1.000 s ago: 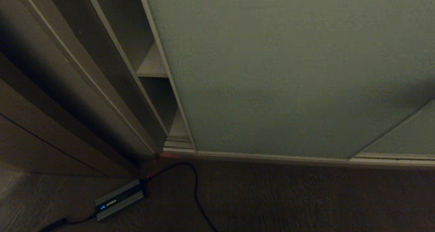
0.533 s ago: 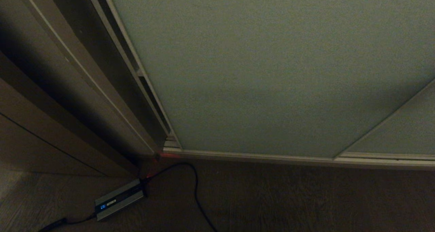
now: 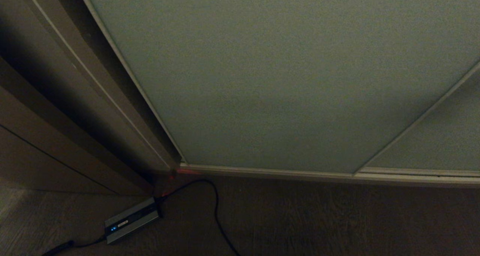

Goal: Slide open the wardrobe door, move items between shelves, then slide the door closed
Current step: Close the door

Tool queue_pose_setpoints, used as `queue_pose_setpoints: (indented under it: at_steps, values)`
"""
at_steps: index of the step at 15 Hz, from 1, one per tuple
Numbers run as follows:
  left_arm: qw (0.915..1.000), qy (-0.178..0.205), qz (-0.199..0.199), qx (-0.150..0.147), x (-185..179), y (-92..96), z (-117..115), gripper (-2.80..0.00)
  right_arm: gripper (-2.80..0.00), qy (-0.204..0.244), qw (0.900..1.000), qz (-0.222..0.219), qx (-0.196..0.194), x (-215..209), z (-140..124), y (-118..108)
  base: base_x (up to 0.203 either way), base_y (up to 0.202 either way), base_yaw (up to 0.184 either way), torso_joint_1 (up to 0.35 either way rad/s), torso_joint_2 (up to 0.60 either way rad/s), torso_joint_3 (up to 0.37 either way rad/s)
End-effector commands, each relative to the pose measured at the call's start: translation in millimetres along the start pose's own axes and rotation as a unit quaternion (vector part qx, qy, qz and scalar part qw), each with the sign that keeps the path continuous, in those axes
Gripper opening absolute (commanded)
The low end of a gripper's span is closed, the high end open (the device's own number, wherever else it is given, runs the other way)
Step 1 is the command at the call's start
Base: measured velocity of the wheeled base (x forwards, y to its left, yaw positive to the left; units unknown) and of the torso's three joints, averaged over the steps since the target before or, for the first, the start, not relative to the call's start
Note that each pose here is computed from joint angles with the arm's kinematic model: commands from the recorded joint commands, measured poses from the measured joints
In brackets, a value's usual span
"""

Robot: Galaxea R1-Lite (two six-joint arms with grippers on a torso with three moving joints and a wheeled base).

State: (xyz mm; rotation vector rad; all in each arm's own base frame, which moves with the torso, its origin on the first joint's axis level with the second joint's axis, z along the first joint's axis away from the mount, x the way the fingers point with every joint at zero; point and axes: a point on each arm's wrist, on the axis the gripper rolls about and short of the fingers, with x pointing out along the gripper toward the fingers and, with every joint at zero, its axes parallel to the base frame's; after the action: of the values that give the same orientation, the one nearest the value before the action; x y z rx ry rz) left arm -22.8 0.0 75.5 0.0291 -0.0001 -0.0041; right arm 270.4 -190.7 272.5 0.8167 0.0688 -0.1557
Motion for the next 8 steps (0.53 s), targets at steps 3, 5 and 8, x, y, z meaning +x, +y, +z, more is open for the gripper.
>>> queue_pose_setpoints:
  at_steps: [3, 5, 8]
  values:
    - [1.0000, 0.000, 0.000, 0.000, 0, 0.0, 0, -2.80, -2.80, 0.016, 0.999, 0.017, -0.023, 1, -10, 14, 0.000, 0.000, 0.000, 0.000, 0.00, 0.000]
    - [1.0000, 0.000, 0.000, 0.000, 0, 0.0, 0, -2.80, -2.80, 0.024, 0.999, 0.028, -0.025, 2, -16, 23, 0.000, 0.000, 0.000, 0.000, 0.00, 0.000]
    - [1.0000, 0.001, 0.000, 0.000, 0, 0.0, 0, -2.80, -2.80, 0.043, 0.998, 0.035, -0.024, 7, -30, 30, 0.000, 0.000, 0.000, 0.000, 0.00, 0.000]
